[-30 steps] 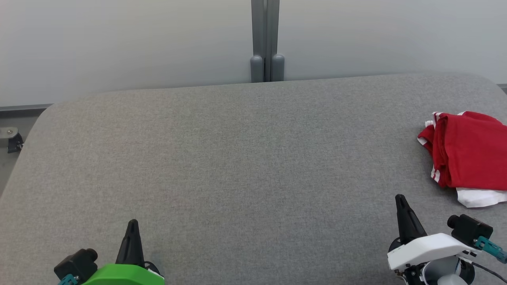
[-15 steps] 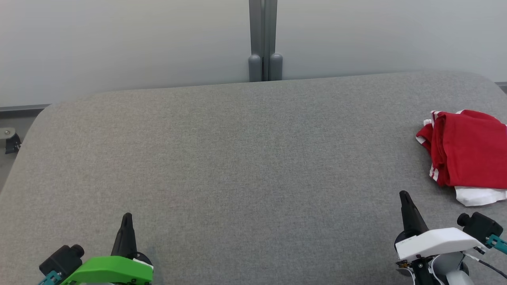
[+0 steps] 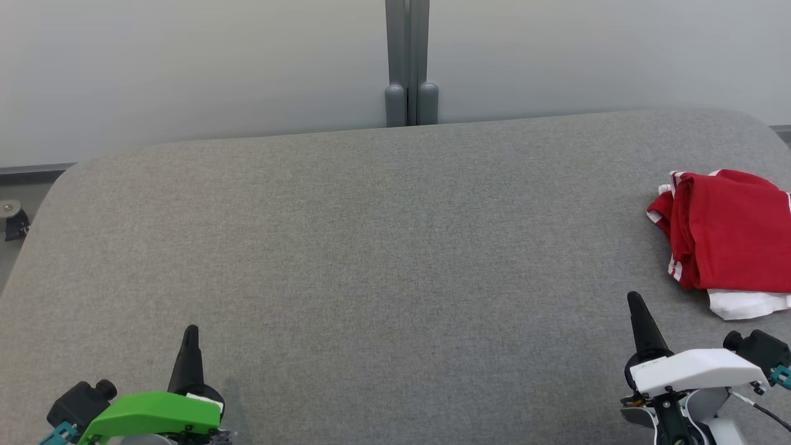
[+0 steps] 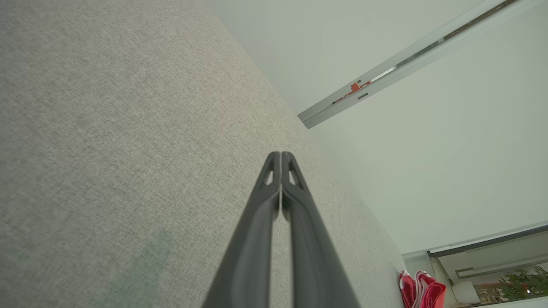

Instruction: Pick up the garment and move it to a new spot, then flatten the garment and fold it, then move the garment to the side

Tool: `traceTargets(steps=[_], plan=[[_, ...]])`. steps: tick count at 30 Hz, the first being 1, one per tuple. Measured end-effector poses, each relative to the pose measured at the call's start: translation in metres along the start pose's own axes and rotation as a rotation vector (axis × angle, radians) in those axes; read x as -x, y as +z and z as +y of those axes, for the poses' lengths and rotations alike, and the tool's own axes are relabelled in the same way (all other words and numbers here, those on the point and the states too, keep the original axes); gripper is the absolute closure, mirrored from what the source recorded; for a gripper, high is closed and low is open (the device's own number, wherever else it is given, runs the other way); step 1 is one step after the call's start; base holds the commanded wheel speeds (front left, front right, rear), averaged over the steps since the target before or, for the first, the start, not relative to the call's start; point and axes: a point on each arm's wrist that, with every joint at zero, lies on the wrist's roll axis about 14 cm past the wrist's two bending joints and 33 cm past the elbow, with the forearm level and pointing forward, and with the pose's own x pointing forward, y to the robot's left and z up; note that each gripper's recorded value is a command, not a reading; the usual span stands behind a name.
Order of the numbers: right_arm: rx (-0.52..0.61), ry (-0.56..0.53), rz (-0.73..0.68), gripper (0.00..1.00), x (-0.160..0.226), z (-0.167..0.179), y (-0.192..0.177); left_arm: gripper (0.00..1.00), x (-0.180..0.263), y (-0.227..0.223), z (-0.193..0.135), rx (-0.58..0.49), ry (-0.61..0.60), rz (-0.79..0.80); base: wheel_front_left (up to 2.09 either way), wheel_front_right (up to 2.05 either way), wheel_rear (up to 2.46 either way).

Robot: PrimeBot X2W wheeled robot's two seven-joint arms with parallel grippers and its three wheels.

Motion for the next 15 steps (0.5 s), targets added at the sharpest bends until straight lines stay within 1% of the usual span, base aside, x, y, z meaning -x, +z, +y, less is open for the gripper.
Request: traceTargets(steps=[15], plan=[[-0.158,0.004,-0.008,1.0,-0.0036,0.0019,0.0071,1.0,-0.0062,0.0059,-0.005,0.155,-0.02,0.003,0.0,0.0,0.0]])
